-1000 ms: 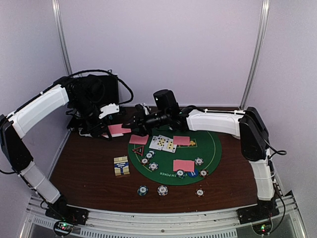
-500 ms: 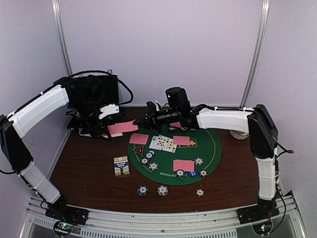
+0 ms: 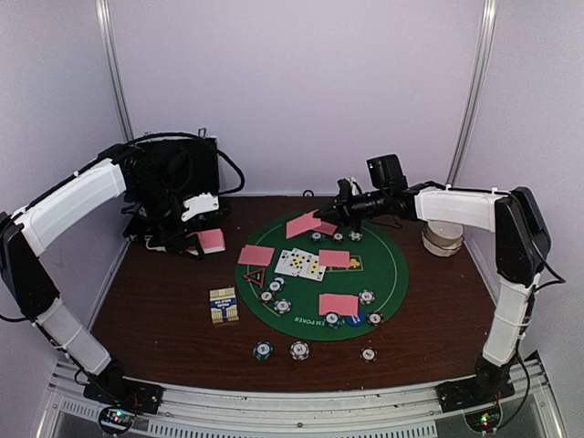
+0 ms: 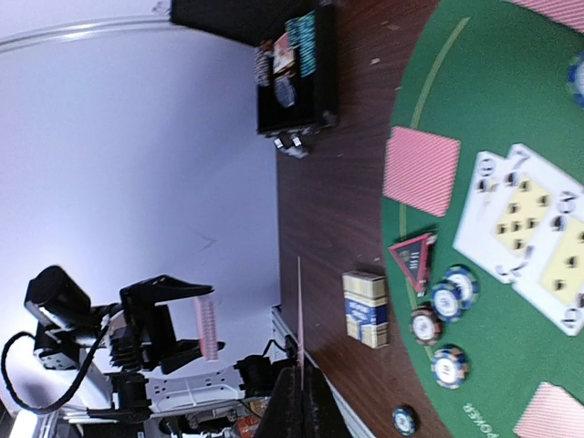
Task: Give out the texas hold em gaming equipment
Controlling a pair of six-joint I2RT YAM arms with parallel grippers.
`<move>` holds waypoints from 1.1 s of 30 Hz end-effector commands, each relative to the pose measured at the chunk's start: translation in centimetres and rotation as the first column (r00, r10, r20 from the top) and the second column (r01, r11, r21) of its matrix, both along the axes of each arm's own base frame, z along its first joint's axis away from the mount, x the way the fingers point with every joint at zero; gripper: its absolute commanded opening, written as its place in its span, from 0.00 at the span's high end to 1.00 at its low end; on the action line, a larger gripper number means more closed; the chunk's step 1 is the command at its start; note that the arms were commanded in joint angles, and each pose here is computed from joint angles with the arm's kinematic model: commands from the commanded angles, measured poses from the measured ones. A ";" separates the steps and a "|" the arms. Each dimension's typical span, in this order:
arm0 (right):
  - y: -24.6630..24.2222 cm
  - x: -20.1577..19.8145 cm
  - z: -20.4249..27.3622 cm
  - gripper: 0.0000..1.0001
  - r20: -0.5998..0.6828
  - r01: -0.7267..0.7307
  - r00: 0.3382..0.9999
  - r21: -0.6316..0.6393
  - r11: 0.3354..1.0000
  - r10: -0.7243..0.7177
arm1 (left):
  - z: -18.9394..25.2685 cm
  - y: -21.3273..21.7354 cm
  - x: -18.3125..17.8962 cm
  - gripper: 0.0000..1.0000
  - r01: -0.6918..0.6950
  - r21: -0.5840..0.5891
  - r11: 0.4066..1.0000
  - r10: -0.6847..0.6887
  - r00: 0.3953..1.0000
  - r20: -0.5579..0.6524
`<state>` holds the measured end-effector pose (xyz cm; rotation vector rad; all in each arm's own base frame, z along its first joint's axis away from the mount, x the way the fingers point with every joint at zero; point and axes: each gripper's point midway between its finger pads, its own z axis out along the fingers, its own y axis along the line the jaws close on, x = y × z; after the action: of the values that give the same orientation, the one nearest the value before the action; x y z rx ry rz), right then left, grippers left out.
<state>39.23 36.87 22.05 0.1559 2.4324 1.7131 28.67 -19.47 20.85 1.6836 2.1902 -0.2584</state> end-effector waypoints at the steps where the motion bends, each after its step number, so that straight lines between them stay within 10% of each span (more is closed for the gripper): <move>1: -5.2 0.9 -4.9 1.00 -0.008 0.045 0.999 -0.176 0.983 -0.047 | 1.0 0.1 0.4 1.00 0.006 -0.020 1.000 -0.005 0.998 0.057; 12: -10.2 1.3 -14.8 1.00 -0.078 0.041 0.994 -0.399 0.916 -0.079 | 0.4 0.9 -0.1 1.00 -0.001 -0.005 1.000 0.001 0.999 0.054; 29: -12.0 1.3 -17.8 1.00 -0.040 0.023 0.998 -0.547 0.837 -0.053 | -2.0 4.0 -0.5 1.00 -0.048 0.029 0.998 0.047 0.998 0.031; 33: -12.3 1.0 -18.0 0.78 -0.027 0.016 0.999 -0.598 0.801 -0.040 | -3.4 5.0 -0.9 1.00 -0.049 0.053 0.997 0.047 0.998 0.038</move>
<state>40.18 25.07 4.37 0.1982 2.8224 0.9780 27.30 -15.14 17.46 1.6529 2.2864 -0.2118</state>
